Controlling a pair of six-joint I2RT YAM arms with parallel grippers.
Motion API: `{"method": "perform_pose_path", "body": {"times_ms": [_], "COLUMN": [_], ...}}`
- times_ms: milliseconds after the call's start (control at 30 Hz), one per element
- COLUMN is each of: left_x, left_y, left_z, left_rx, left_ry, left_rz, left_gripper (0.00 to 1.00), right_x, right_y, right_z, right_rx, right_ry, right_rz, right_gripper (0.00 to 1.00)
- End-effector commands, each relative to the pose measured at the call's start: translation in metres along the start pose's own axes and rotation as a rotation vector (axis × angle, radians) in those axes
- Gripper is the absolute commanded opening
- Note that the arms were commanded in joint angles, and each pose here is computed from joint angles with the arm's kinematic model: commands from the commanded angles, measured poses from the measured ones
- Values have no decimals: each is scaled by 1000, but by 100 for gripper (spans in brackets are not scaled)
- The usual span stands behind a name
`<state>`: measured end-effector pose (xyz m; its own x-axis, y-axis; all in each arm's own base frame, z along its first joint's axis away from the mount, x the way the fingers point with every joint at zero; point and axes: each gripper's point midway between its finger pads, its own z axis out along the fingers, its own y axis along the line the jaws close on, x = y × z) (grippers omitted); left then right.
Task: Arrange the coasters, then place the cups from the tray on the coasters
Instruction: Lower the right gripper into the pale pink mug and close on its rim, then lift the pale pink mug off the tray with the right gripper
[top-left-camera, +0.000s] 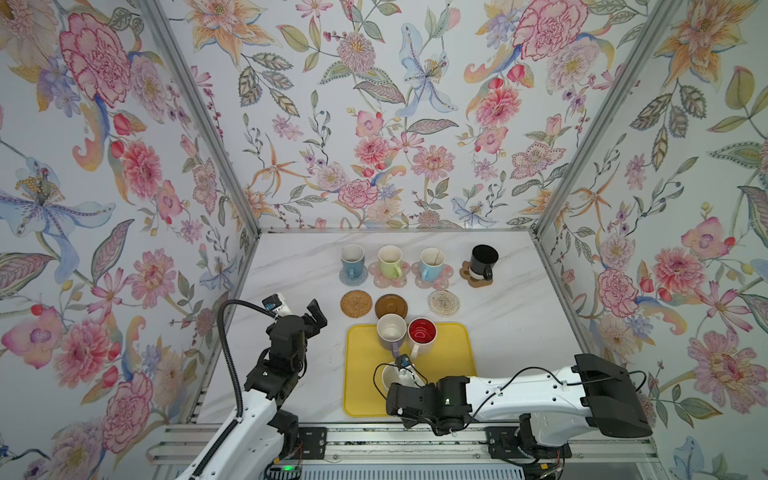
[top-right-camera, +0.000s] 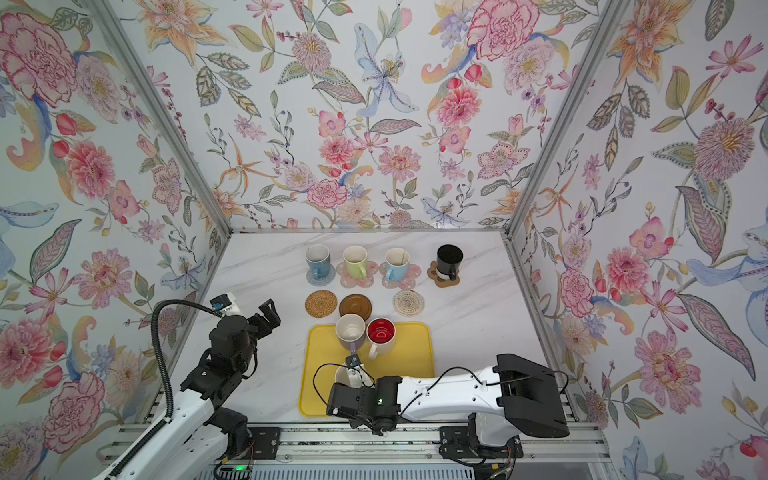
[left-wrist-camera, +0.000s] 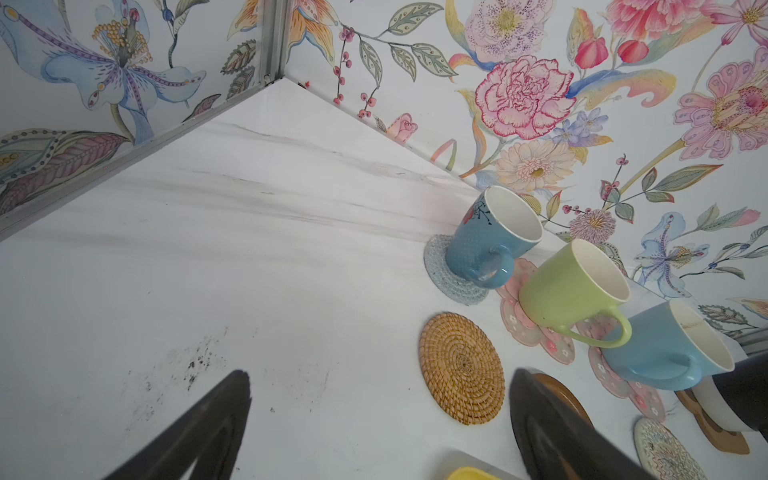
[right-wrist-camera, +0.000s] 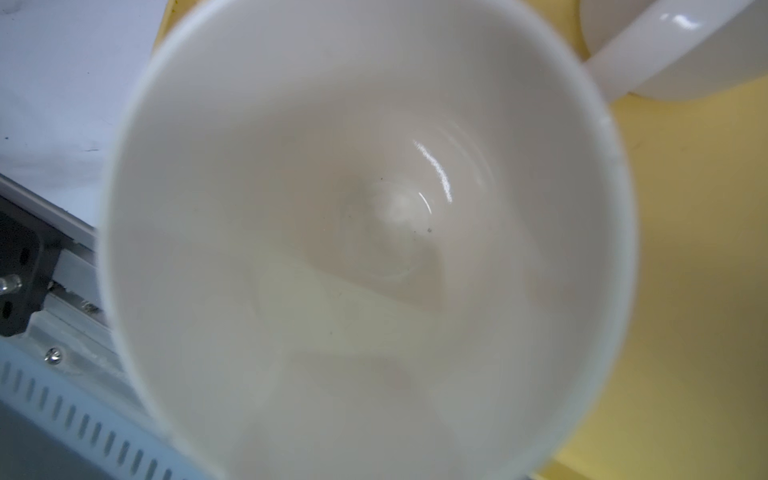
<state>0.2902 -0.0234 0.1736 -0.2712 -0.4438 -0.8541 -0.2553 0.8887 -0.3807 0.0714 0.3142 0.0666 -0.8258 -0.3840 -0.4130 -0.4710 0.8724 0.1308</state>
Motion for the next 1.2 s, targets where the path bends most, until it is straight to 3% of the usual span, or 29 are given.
{"method": "perform_pose_path", "body": {"times_ms": [0,300,767,1167], "left_x": [7,8,10,13], "left_y": [7,10,15,21], "left_z": [2,1,0,-3], "left_rx": [-13,-18,-28,-40], "left_ry": [15,14,21,18], "left_rz": [-8,-10,-10,-21], "left_gripper": [99,99,99,99], "right_x": [-9,-12,-27,-69], "right_y": [4,5,16,27], "right_z": [0,3,-5,-24], "right_rx": [9,18,-11,-60], "right_ry": [-18,-19,-48,-112], "right_rz": [-24,-48,-97,-124], "right_gripper": [38,30,9,2]}}
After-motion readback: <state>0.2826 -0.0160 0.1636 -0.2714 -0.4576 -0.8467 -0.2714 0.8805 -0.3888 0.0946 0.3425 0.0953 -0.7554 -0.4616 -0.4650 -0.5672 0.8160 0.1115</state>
